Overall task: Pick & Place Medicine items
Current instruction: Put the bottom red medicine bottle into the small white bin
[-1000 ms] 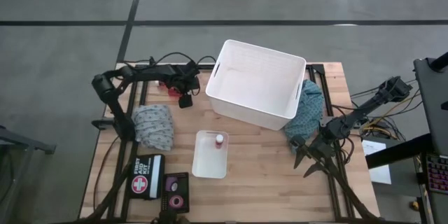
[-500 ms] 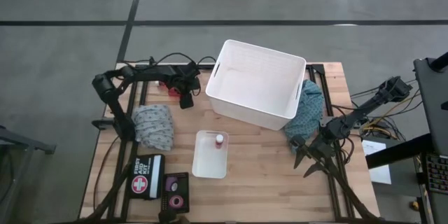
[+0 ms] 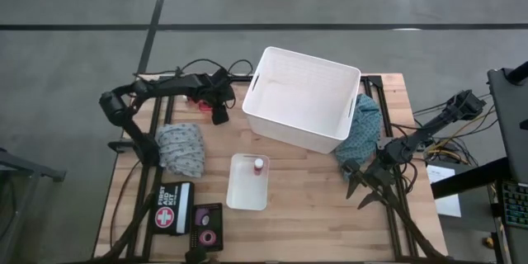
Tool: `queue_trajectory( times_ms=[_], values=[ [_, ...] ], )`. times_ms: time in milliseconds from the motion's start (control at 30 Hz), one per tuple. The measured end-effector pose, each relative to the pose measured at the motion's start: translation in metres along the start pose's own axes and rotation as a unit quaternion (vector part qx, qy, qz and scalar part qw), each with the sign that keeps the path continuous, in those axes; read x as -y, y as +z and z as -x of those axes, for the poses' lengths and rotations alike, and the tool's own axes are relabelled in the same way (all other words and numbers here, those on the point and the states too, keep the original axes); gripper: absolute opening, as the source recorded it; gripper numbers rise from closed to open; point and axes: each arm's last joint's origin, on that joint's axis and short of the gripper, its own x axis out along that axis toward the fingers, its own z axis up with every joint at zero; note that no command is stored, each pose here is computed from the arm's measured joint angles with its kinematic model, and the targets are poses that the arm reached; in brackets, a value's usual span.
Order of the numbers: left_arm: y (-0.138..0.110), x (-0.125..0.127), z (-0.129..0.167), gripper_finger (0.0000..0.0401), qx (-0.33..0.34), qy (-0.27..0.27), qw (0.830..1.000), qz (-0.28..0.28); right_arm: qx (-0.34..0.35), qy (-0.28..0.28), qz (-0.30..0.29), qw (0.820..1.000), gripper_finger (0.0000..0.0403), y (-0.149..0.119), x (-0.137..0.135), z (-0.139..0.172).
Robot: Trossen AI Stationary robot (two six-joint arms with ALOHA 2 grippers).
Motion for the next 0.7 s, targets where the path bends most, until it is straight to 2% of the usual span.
queue_trajectory(
  times_ms=[333,700],
  values=[
    [0.005,0.009,0.054,0.0146,0.119,-0.022,0.992,0.029,0.000,0.000,0.000,1.000,0.0206,0.000,0.000,0.000],
    [0.006,0.061,0.114,0.0147,0.231,-0.032,0.972,-0.005,0.000,0.000,0.000,1.000,0.0206,0.000,0.000,0.000]
  ],
)
